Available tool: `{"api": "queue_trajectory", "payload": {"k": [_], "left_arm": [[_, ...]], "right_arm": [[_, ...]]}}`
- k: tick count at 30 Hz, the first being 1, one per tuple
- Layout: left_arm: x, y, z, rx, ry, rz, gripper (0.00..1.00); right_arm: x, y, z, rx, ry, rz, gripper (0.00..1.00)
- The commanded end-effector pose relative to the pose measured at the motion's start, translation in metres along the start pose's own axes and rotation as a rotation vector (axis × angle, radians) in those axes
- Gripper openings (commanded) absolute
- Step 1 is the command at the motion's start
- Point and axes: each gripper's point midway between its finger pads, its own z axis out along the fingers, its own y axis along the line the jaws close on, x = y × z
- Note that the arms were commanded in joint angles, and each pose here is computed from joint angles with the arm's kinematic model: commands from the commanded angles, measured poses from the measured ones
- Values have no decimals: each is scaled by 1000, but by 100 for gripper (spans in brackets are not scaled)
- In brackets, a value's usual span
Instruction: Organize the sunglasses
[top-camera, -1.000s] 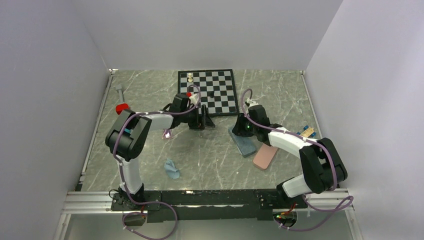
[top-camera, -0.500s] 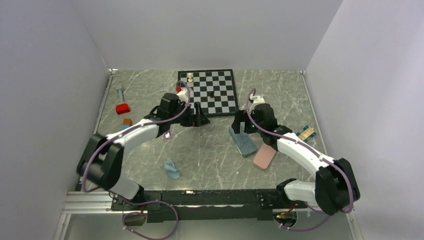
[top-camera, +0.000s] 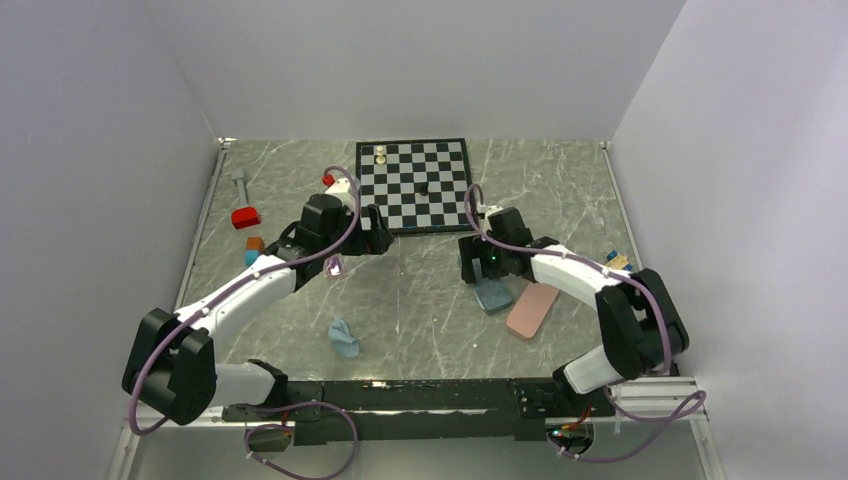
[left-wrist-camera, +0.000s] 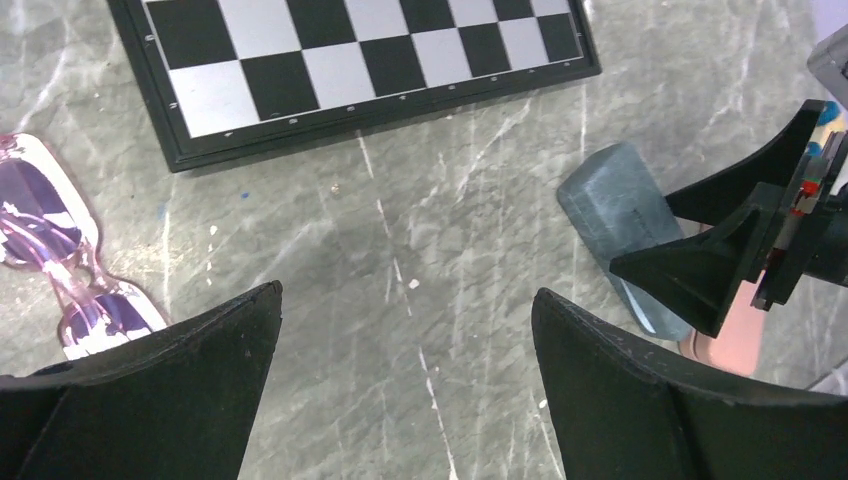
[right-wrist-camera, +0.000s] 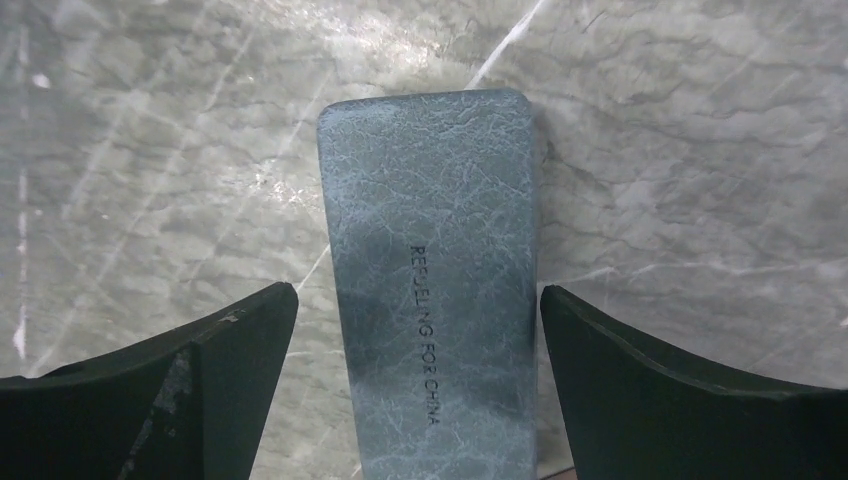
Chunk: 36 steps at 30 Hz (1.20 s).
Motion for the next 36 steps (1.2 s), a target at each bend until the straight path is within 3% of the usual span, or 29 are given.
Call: {"api": "queue_trajectory", "payload": {"k": [1, 6, 8, 13, 16, 24, 27, 31, 36], "left_arm": [[-5, 16, 1, -75, -19, 17, 99], [-3, 19, 5, -78, -6, 3, 99], [-3, 21, 6, -86, 0, -1, 99], [-7, 23, 4, -93, -14, -3, 99], [-5, 27, 1, -106, -16, -12, 99], [-9, 45, -21, -199, -74, -30, 99], [-3, 60, -32, -270, -77, -43, 99], [3, 75, -45, -341, -91, -72, 99], [-15, 66, -47, -278, -197, -125, 99]], "right_arm": [[-5, 0, 12, 50, 57, -11, 95], [4, -4, 31, 192, 130, -34, 92], [6, -10, 37, 257, 159, -16, 84], [-5, -33, 36, 390, 142, 136, 64], [-9, -69, 30, 486, 106, 308, 58], [-42, -167, 30, 586, -27, 683, 79], [-69, -175, 24, 568, -120, 687, 99], [-104, -179, -15, 591, -260, 627, 100], [-130, -184, -106, 717, -452, 619, 100]]}}
